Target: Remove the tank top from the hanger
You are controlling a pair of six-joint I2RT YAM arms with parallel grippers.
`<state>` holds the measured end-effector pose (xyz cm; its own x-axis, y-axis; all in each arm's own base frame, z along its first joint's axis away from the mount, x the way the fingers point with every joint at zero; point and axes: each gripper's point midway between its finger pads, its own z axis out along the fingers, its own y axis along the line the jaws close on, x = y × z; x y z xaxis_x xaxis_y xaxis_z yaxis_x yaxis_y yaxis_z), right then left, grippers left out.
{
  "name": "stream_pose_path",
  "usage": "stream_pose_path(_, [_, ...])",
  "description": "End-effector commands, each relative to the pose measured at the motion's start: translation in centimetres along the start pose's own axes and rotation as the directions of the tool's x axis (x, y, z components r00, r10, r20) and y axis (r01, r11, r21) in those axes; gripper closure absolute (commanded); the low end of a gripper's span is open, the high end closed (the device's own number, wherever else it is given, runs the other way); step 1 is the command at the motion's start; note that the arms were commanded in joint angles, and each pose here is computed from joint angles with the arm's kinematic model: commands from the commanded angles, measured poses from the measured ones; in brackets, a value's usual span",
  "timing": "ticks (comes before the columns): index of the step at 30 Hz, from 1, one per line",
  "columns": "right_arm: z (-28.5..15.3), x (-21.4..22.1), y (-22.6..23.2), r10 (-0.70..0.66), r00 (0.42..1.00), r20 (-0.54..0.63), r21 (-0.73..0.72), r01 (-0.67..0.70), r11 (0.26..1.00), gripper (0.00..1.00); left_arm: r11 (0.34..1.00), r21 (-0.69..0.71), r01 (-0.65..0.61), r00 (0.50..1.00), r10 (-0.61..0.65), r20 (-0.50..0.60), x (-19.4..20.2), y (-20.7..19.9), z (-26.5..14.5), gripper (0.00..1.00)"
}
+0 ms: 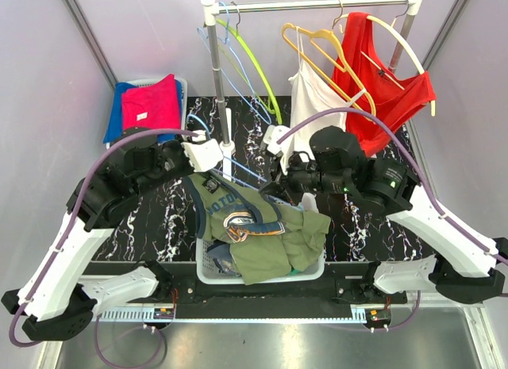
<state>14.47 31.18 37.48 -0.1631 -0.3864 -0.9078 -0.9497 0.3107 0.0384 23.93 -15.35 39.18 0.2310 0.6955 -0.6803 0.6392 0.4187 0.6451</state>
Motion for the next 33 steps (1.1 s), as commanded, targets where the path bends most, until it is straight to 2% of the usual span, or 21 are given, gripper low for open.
stream_pose_path(1, [-2.9, -3.0, -1.4, -0.029, 0.99, 0.138, 0.122, 0.012, 0.992, 1.0, 0.996, -0.091, 0.01, 0.996, -0.002, 0.09, -2.5, 2.4, -1.7, 1.0])
stream_pose_path(4, [-5.2, -3.8, -1.7, -0.041, 0.98, 0.193, 0.165, 0.009, 0.986, 1.0, 0.997, -0.078, 0.004, 0.994, 0.004, 0.108, -2.5, 1.9, -1.9, 1.0])
stream_pose_path(7, [-7.7, -4.2, -1.7, -0.048, 0.972, 0.23, 0.193, 0.002, 0.981, 1.0, 0.997, -0.07, 0.023, 0.989, -0.012, 0.146, -2.9, 1.5, -2.6, 0.52])
stream_pose_path(8, [-8.4, -3.9, -1.5, -0.044, 0.974, 0.222, 0.193, 0.0, 0.981, 1.0, 0.997, -0.069, 0.036, 0.987, -0.025, 0.16, -3.2, 1.5, -2.9, 0.18])
stream_pose_path(9, [-9.0, -3.8, -1.3, -0.039, 0.973, 0.226, 0.19, -0.005, 0.982, 1.0, 0.997, -0.064, 0.05, 0.982, -0.037, 0.185, -3.7, 1.5, -3.3, 0.03])
stream_pose_path(14, [-10.9, -2.6, 0.0, 0.012, 0.981, 0.196, 0.143, -0.04, 0.989, 1.0, 0.988, -0.048, 0.147, 0.942, -0.125, 0.312, -6.3, 2.1, -6.6, 0.01])
stream_pose_path(16, [-11.7, -2.3, 1.4, 0.037, 0.981, 0.192, 0.078, -0.053, 0.995, 1.0, 0.984, -0.048, 0.173, 0.934, -0.149, 0.326, -6.4, 2.0, -7.2, 0.01])
stream_pose_path(20, [-14.0, -2.5, 3.2, 0.101, 0.975, 0.198, 0.009, -0.104, 0.995, 1.0, 0.979, -0.02, 0.202, 0.929, -0.185, 0.319, -4.6, 0.0, -7.4, 0.01])
stream_pose_path(21, [-14.5, -2.6, 3.5, 0.105, 0.973, 0.204, -0.001, -0.107, 0.994, 1.0, 0.974, 0.026, 0.223, 0.932, -0.221, 0.287, -3.4, -1.6, -6.2, 0.01])
stream_pose_path(23, [-15.4, -2.5, 3.8, 0.123, 0.97, 0.208, -0.009, -0.123, 0.992, 1.0, 0.964, 0.101, 0.244, 0.918, -0.264, 0.296, -3.1, -3.6, -6.0, 0.01])
stream_pose_path(27, [-16.1, -2.3, 4.2, 0.138, 0.971, 0.197, -0.02, -0.137, 0.99, 1.0, 0.911, 0.28, 0.302, 0.9, -0.369, 0.232, -1.9, -7.8, -4.6, 0.02])
stream_pose_path(33, [-16.4, -2.1, 4.7, 0.151, 0.972, 0.18, -0.043, -0.145, 0.988, 1.0, 0.881, 0.315, 0.352, 0.877, -0.428, 0.217, -1.8, -8.4, -2.9, 0.01])
